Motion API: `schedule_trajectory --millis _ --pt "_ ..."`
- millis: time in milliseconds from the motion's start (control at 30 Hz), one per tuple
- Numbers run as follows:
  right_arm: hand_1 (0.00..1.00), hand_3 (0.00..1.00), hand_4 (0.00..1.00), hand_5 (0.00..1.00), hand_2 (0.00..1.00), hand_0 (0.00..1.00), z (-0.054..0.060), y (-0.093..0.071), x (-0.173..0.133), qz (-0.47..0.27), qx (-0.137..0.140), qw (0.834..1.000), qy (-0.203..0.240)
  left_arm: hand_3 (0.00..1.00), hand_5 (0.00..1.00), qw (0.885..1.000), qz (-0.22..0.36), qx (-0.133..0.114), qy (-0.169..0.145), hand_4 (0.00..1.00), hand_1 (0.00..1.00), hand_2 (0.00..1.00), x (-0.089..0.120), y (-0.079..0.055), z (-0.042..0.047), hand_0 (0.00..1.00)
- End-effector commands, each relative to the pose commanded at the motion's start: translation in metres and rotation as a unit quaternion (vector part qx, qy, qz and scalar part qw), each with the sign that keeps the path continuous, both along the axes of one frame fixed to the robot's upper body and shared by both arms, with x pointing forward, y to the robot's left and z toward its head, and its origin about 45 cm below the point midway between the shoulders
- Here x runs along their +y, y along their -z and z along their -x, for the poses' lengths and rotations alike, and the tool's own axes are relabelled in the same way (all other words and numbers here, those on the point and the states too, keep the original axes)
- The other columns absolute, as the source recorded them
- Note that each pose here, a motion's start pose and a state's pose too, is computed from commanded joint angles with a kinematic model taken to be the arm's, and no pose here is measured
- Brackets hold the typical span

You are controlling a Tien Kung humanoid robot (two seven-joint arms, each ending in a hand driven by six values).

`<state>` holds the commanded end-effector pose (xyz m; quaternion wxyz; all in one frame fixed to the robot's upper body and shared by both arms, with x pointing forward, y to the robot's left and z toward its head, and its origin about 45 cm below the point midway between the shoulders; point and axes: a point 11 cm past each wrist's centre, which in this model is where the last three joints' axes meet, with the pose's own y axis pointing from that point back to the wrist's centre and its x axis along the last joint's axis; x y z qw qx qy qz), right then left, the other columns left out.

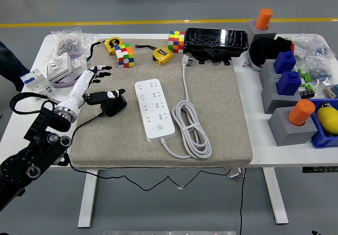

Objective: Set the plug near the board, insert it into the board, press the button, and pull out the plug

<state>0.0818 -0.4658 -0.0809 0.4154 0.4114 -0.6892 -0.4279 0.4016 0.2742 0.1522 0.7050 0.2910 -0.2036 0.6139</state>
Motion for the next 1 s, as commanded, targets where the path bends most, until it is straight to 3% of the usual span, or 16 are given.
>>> schedule_trajectory --millis 267,733,900,933,1000 --pt "0.646 0.571 0.912 0.432 0.669 0.544 0.003 0.001 0.001 0.0 0.002 1.0 -0.001 0.829 0.296 0.999 -0.031 0.018 0.007 0.998 0.84 0.784 0.0 0.013 0.0066 0.769" --pt "0.649 0.57 0.913 0.433 0.669 0.545 0.003 0.002 0.004 -0.005 -0.001 1.0 0.006 0.758 0.276 0.998 -0.057 0.022 0.011 0.998 0.741 0.709 -0.004 0.025 0.0095 0.735" --pt "0.649 0.57 0.913 0.433 0.669 0.545 0.003 0.002 0.004 -0.006 -0.002 1.0 0.008 0.758 0.276 0.998 -0.055 0.022 0.007 0.998 0.741 0.709 -0.005 0.024 0.0078 0.735" --pt "0.649 0.571 0.913 0.433 0.669 0.548 0.003 0.002 0.004 -0.006 -0.002 1.0 0.009 0.721 0.259 0.998 -0.055 0.021 0.005 0.998 0.677 0.682 -0.005 0.024 0.0073 0.677" --pt "0.649 0.571 0.913 0.433 0.669 0.548 0.004 0.003 0.005 -0.006 -0.002 1.0 0.01 0.721 0.259 0.998 -0.056 0.023 0.001 0.998 0.677 0.682 -0.004 0.024 0.0061 0.677"
